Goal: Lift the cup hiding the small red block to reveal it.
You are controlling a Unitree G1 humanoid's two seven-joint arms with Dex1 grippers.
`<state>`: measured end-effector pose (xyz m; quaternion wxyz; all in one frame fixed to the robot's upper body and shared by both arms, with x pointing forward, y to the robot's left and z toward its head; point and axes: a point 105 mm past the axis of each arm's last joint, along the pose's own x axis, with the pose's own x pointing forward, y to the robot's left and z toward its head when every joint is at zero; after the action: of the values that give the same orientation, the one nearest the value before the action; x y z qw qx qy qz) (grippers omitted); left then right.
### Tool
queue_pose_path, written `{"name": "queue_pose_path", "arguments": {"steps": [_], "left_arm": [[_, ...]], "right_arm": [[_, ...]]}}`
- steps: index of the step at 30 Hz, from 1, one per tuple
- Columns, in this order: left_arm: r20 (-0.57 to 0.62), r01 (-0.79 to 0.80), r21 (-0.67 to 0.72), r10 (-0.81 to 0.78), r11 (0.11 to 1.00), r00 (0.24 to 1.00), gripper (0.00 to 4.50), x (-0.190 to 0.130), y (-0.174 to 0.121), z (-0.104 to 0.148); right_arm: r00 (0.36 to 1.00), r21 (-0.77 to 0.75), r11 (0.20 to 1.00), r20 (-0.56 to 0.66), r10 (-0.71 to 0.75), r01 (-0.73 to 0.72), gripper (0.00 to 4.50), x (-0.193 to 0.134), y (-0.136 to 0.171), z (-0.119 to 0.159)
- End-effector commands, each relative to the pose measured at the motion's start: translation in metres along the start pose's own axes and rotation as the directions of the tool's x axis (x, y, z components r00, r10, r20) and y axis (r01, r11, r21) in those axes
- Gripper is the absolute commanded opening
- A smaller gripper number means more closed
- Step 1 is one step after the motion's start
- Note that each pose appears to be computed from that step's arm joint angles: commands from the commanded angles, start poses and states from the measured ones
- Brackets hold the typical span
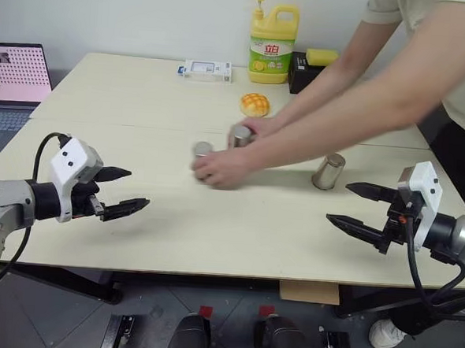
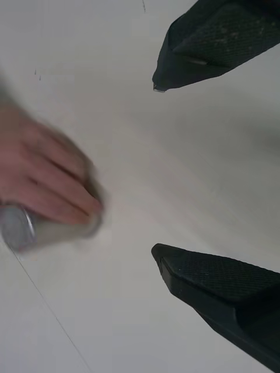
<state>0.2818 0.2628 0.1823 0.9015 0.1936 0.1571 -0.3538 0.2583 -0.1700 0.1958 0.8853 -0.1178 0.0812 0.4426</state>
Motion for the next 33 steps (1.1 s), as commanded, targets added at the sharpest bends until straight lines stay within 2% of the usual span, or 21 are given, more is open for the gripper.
{"name": "queue_pose_path", "arguments": {"steps": [1, 9, 12, 17, 25, 33], "left_arm": [[0.029, 0.007, 0.053, -0.009, 0.999, 1.000, 4.44, 0.001, -0.001, 0.015], [0.057, 0.036, 0.061, -0.039, 0.997, 0.998, 4.44, 0.007, -0.006, 0.023], [0.063, 0.055, 0.066, -0.060, 0.996, 0.996, 4.44, 0.011, -0.012, 0.025], [0.063, 0.119, 0.081, -0.124, 0.990, 0.990, 4.44, 0.014, -0.025, 0.028], [0.105, 0.155, 0.095, -0.165, 0.983, 0.981, 4.44, 0.019, -0.034, 0.039], [0.112, 0.166, 0.110, -0.178, 0.980, 0.978, 4.44, 0.022, -0.036, 0.043]], "right_arm": [[0.999, -0.033, 0.999, 0.043, 0.032, -0.030, 4.50, 0.008, 0.009, 0.014], [0.990, -0.005, 0.996, 0.103, 0.094, -0.094, 4.50, 0.047, 0.025, 0.028], [0.989, -0.039, 0.996, 0.121, 0.084, -0.079, 4.50, 0.076, 0.022, 0.035], [0.992, -0.071, 0.995, 0.104, -0.068, 0.076, 4.50, 0.116, -0.003, 0.043], [0.986, -0.044, 0.993, 0.125, -0.107, 0.113, 4.50, 0.174, -0.016, 0.062], [0.982, -0.050, 0.982, 0.074, -0.176, 0.180, 4.50, 0.215, -0.042, 0.056]]}}
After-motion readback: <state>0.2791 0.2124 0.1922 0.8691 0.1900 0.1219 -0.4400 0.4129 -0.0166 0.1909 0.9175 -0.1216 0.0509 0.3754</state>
